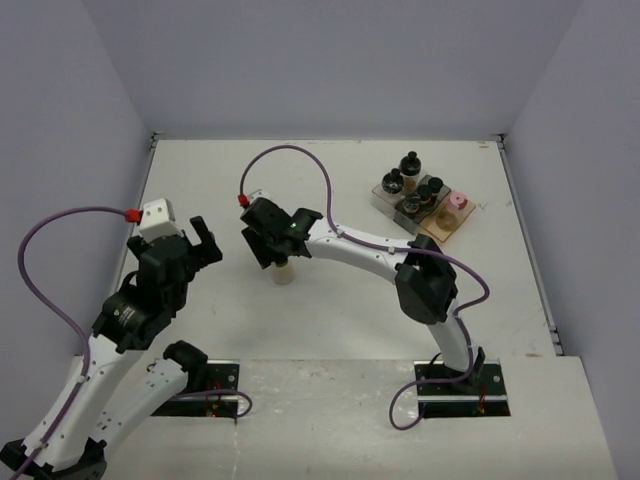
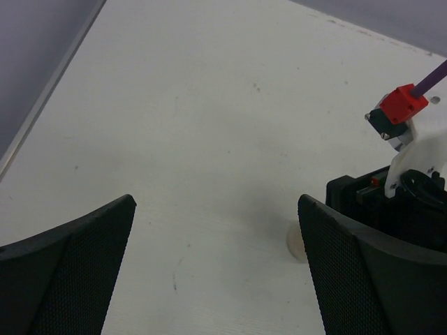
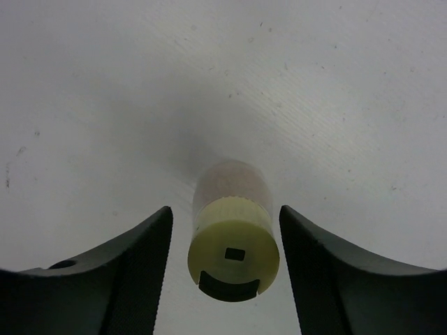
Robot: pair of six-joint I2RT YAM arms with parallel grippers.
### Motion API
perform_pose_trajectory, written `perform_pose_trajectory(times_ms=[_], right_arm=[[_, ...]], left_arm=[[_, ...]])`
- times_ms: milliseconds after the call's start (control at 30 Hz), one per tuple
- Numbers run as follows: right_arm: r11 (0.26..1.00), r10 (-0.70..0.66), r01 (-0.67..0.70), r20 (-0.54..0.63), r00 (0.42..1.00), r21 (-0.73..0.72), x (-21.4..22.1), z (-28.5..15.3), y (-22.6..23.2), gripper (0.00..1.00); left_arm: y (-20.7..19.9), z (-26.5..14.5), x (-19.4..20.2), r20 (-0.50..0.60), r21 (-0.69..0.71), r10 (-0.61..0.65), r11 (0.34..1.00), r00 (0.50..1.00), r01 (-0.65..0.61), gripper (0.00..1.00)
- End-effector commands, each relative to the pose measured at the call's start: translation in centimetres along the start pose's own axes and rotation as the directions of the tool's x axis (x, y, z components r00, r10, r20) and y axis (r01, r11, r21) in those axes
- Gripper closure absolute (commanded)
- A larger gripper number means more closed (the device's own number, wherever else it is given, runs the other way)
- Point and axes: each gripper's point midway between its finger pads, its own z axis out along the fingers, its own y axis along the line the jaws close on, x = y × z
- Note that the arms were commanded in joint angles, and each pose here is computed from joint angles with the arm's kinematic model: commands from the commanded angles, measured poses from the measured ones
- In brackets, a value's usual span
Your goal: Organize the condiment bottles
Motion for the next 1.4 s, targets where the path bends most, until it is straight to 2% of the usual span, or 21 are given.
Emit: perform_pose_trajectory(times_ms=[0,33,100,300,400,500,667,800,867,900,933,967,1000,1067,1100,1167,1367], right_arm=[[1.0,-0.013,0.014,-0.018,1.0,0.018,0.4,-0.3,-0.2,0.39],[1.0,-0.017,0.017,-0.021,1.0,0.017,0.6,-0.4,-0.1,0.46],[0.999,-0.008,0.008,-0.012,1.0,0.031,0.3,-1.2,-0.5,0.5],[0.999,-0.005,0.004,0.021,1.0,0.034,-0.3,-3.1,-1.2,0.52],[0.999,-0.013,0.013,-0.008,1.0,0.044,0.5,-2.2,-1.2,0.73],[0.999,-0.004,0.004,-0.012,1.0,0.045,0.7,-2.4,-1.3,0.78],[0.994,0.048,-0.054,0.068,0.997,0.091,-0.9,-6.5,-4.4,0.78],[0.963,0.184,-0.207,0.139,0.973,0.173,-0.9,-10.6,-12.1,0.79],[0.934,0.247,-0.276,0.145,0.958,0.227,1.1,-11.6,-16.0,0.79],[0.895,0.318,-0.368,0.218,0.923,0.251,0.8,-14.2,-20.0,0.79],[0.868,0.357,-0.408,0.214,0.909,0.284,2.6,-14.4,-22.2,0.79],[0.837,0.39,-0.461,0.269,0.88,0.294,2.8,-16.3,-24.3,0.79],[0.763,0.455,-0.542,0.305,0.837,0.351,4.0,-17.3,-28.6,0.79],[0.685,0.511,-0.608,0.331,0.793,0.401,6.3,-18.2,-32.1,0.79],[0.62,0.543,-0.659,0.374,0.752,0.426,7.3,-19.5,-34.9,0.79],[0.552,0.574,-0.711,0.42,0.703,0.435,8.0,-20.3,-38.1,0.79],[0.491,0.604,-0.746,0.441,0.663,0.449,6.9,-19.4,-42.6,0.79]], left_arm=[[-0.2,1.0,0.6,-0.02,-0.021,0.028,0.999,0.999,-0.029,0.0],[-0.3,1.0,0.7,-0.023,-0.018,0.032,0.999,0.999,-0.033,0.0],[-0.4,1.0,0.7,-0.023,-0.013,0.034,0.999,0.999,-0.034,0.0],[-0.5,0.8,0.5,-0.011,0.005,0.027,1.0,1.0,-0.027,0.0],[-0.4,0.9,0.6,-0.013,0.002,0.029,1.0,0.999,-0.029,0.0],[-0.6,0.9,0.5,-0.013,0.009,0.03,1.0,0.999,-0.03,0.0],[-0.7,1.0,0.7,-0.02,0.014,0.038,0.999,0.999,-0.038,0.0],[-0.8,0.8,0.6,-0.014,0.023,0.031,0.999,0.999,-0.03,0.0],[-0.7,0.7,0.4,-0.004,0.029,0.023,0.999,1.0,-0.023,0.0],[-0.8,0.6,0.5,-0.005,0.035,0.025,0.999,1.0,-0.025,0.0],[-0.8,0.6,0.5,-0.005,0.036,0.027,0.999,1.0,-0.027,0.0],[-0.8,0.6,0.4,-0.002,0.038,0.024,0.999,1.0,-0.024,0.0],[-0.8,0.6,0.3,0.0,0.039,0.022,0.999,1.0,-0.022,0.0],[-0.9,0.6,0.5,-0.004,0.042,0.024,0.999,1.0,-0.024,0.0],[-0.9,0.6,0.4,-0.003,0.043,0.023,0.999,1.0,-0.023,0.0],[-1.0,0.5,0.4,-0.002,0.048,0.025,0.999,1.0,-0.025,0.0],[-1.2,0.6,0.5,-0.006,0.061,0.031,0.998,1.0,-0.031,0.0]])
